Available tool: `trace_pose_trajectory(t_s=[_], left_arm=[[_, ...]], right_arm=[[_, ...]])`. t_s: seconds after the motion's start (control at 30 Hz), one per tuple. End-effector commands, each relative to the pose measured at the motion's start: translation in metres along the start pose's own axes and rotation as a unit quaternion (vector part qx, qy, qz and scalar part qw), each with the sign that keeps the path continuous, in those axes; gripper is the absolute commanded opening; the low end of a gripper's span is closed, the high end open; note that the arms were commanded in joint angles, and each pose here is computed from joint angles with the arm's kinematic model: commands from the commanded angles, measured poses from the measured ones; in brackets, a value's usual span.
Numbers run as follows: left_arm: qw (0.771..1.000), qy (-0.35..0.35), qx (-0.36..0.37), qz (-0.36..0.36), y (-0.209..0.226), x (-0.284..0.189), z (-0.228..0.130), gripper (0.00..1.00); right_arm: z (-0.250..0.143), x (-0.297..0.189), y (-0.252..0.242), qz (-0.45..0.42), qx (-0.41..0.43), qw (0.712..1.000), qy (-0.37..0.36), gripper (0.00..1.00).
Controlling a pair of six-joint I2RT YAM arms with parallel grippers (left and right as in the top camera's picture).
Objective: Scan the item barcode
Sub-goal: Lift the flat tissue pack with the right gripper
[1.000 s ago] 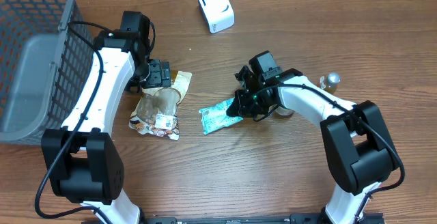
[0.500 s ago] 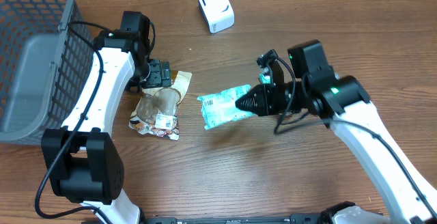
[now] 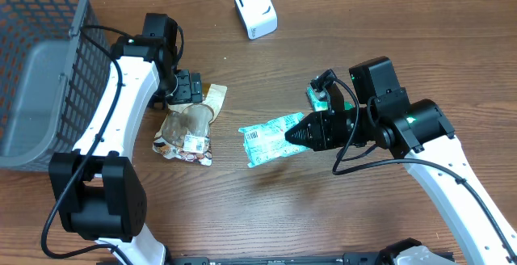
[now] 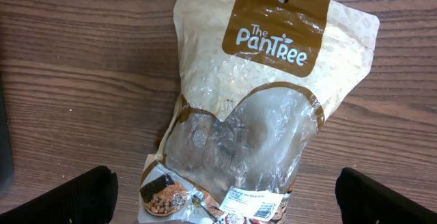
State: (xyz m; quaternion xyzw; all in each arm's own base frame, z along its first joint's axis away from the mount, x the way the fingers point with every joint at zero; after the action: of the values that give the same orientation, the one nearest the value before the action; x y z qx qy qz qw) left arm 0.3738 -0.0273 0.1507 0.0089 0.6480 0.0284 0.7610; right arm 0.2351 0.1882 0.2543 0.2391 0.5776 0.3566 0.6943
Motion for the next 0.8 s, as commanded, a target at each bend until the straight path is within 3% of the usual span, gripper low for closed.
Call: trace_pose_trajectory(t_s=[0.0,0.77], left_arm=[[1.000,0.008,0.009,-0.005,-0.001,0.005,-0.001,1.00],[1.000,0.008,0.009,-0.005,-0.001,0.005,-0.001,1.00]], right_arm=[[0.002,-0.007,0.010,0.014,-0.017,1.000,-0.010,0.04],[-0.010,0.004,0.023,0.023,-0.037,0.999,0.015,0.04]])
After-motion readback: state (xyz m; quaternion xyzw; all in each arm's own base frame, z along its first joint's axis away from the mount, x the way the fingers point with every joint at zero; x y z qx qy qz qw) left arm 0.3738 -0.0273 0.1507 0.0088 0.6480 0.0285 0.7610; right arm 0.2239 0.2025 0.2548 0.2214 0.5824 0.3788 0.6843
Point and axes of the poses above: each gripper's point midway between its finger pads, its own x axis out along the fingers, its own y axis along the line the jaws close on, z = x × y, the point moved 4 cm from there along -x, back along the fingers, and after that the axes turned 6 degrees about x, right-handed, at the moved point
